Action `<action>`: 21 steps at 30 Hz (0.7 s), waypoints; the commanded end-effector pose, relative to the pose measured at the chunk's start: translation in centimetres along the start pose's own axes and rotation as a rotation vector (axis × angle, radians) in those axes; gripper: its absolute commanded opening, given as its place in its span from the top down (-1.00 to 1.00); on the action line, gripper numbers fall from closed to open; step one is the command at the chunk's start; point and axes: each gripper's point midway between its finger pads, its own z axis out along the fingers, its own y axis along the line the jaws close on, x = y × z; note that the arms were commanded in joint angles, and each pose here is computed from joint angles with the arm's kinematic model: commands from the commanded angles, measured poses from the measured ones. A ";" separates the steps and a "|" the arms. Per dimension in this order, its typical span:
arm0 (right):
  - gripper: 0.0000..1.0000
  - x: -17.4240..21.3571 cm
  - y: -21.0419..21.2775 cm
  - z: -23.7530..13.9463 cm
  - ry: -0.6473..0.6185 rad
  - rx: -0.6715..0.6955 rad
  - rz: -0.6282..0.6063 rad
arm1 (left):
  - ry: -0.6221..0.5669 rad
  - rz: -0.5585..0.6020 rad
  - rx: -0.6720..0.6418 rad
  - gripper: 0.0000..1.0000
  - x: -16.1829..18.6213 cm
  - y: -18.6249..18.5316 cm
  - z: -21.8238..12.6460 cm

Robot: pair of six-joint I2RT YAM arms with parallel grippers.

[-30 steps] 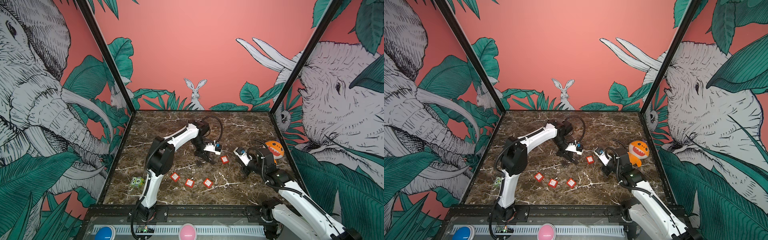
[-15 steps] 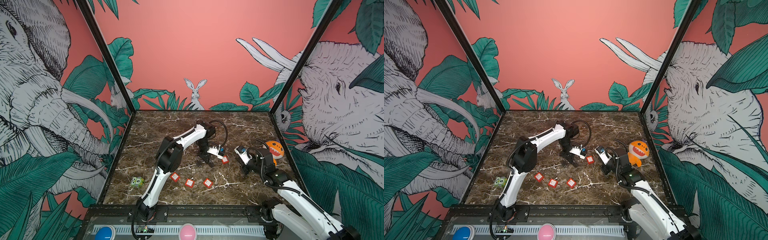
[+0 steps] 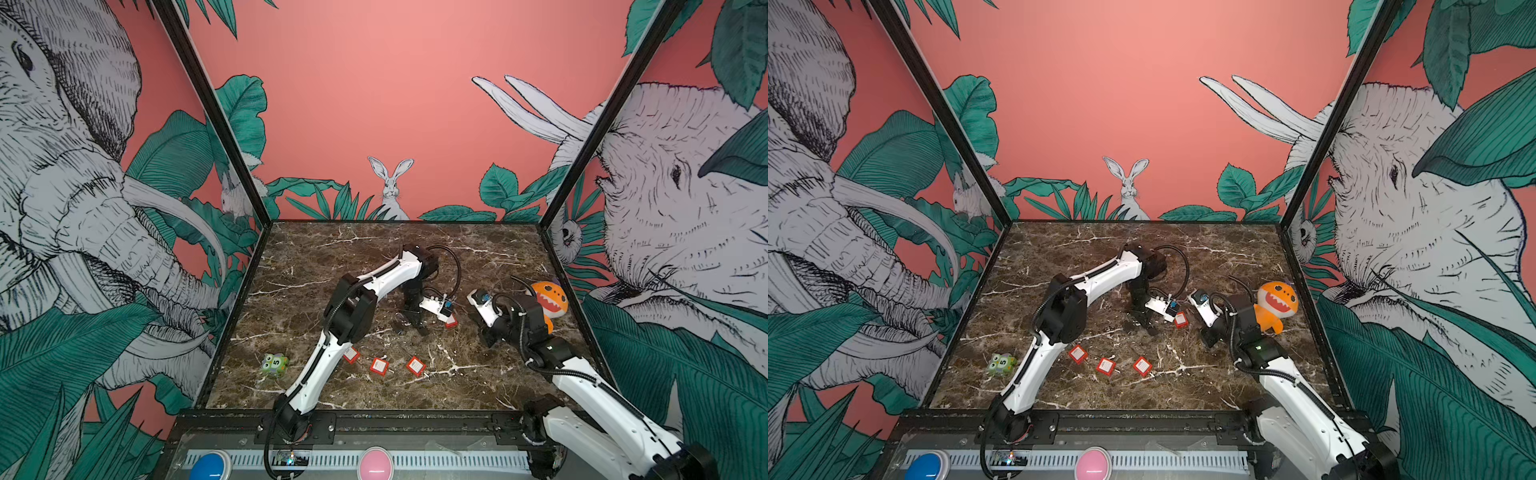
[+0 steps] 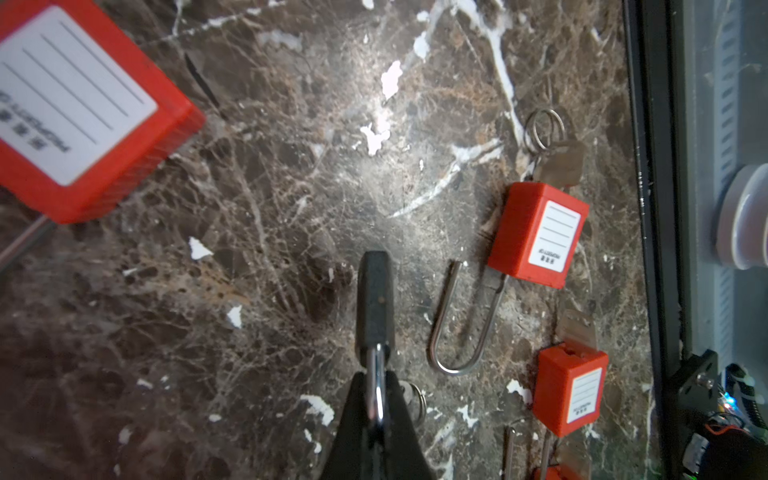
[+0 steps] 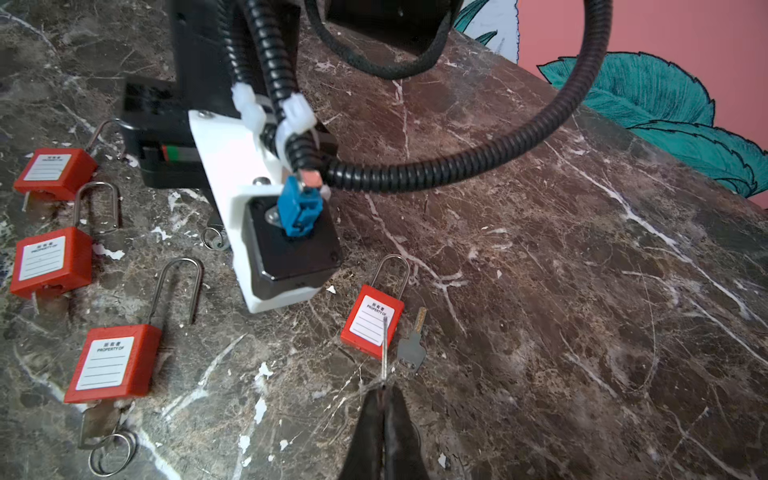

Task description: Lock with the key

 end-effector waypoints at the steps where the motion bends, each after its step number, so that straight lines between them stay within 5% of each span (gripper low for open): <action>1: 1.00 -0.5 0.3 0.0 -0.051 -0.013 0.018 | 0.007 0.022 0.013 1.00 -0.4 -0.7 -0.5; 21: 1.00 -0.6 0.4 0.0 -0.100 -0.006 0.036 | 0.060 0.016 -0.089 0.76 -0.2 2.7 1.1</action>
